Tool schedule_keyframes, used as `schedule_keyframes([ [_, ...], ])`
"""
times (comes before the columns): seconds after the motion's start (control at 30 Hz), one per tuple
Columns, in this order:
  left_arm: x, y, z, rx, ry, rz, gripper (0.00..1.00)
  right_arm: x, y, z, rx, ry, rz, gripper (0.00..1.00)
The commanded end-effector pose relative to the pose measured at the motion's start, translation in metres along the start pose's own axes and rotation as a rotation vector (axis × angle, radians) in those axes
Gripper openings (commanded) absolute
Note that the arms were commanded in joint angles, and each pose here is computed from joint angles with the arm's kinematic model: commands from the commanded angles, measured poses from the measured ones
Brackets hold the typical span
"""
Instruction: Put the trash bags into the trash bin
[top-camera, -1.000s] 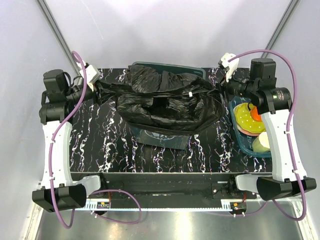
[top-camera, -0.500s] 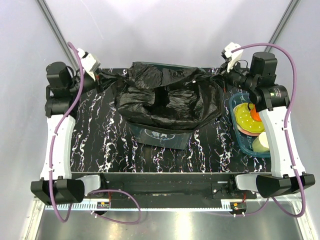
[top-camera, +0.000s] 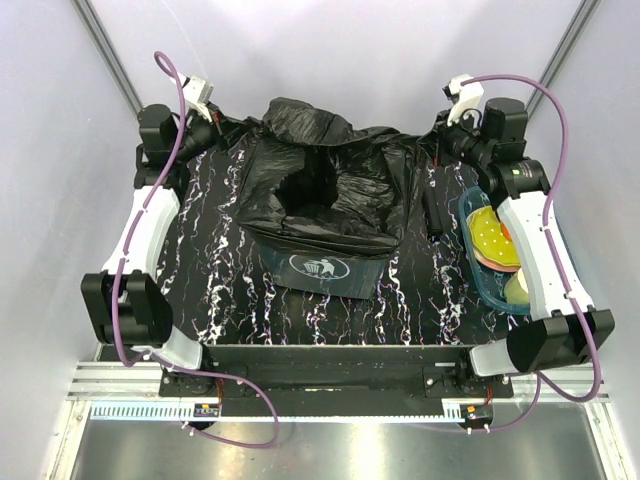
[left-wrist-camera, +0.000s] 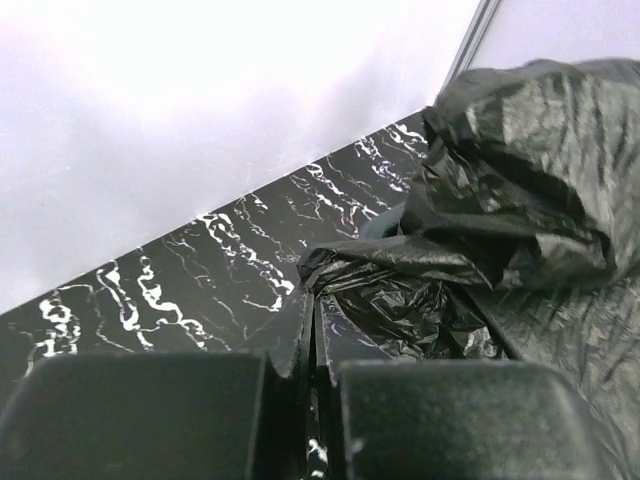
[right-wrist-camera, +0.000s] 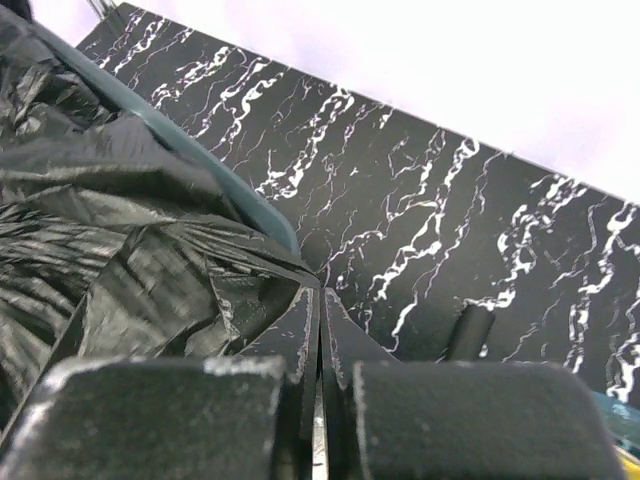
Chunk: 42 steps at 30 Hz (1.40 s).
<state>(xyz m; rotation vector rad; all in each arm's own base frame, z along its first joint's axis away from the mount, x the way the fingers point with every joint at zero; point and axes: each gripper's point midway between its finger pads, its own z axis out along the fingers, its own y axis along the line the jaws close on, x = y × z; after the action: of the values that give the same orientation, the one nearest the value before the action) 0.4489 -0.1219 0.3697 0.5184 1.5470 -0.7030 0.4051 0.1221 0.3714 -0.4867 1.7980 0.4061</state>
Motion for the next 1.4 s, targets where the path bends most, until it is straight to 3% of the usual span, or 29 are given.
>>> schedule_keyframes([
  [0.0, -0.037, 0.01, 0.016, -0.02, -0.135, -0.037, 0.0, -0.006, -0.007, 0.02, 0.031, -0.047, 0.125, 0.0],
  [0.23, 0.004, 0.008, 0.029, -0.019, -0.007, -0.127, 0.04, 0.033, -0.019, 0.044, 0.028, 0.057, 0.285, 0.0],
  [0.37, 0.017, -0.006, 0.016, 0.029, 0.005, -0.095, 0.12, 0.046, -0.01, 0.042, -0.044, 0.083, 0.331, 0.0],
  [0.57, -0.002, -0.004, 0.001, -0.023, -0.003, -0.036, 0.0, 0.05, -0.016, 0.035, -0.024, 0.07, 0.3, 0.0],
  [0.67, 0.002, 0.007, 0.005, -0.06, 0.023, -0.044, 0.0, 0.066, -0.024, 0.039, -0.002, 0.103, 0.316, 0.0],
  [0.87, 0.049, 0.02, 0.014, -0.084, 0.159, -0.186, 0.0, 0.097, -0.017, 0.05, -0.044, 0.189, 0.378, 0.0],
  [1.17, 0.075, 0.028, 0.027, -0.095, 0.207, -0.356, 0.0, 0.113, -0.016, 0.06, -0.061, 0.214, 0.419, 0.0],
  [1.37, 0.117, 0.03, 0.03, -0.105, 0.323, -0.526, 0.0, 0.129, -0.014, 0.061, -0.063, 0.252, 0.446, 0.0],
])
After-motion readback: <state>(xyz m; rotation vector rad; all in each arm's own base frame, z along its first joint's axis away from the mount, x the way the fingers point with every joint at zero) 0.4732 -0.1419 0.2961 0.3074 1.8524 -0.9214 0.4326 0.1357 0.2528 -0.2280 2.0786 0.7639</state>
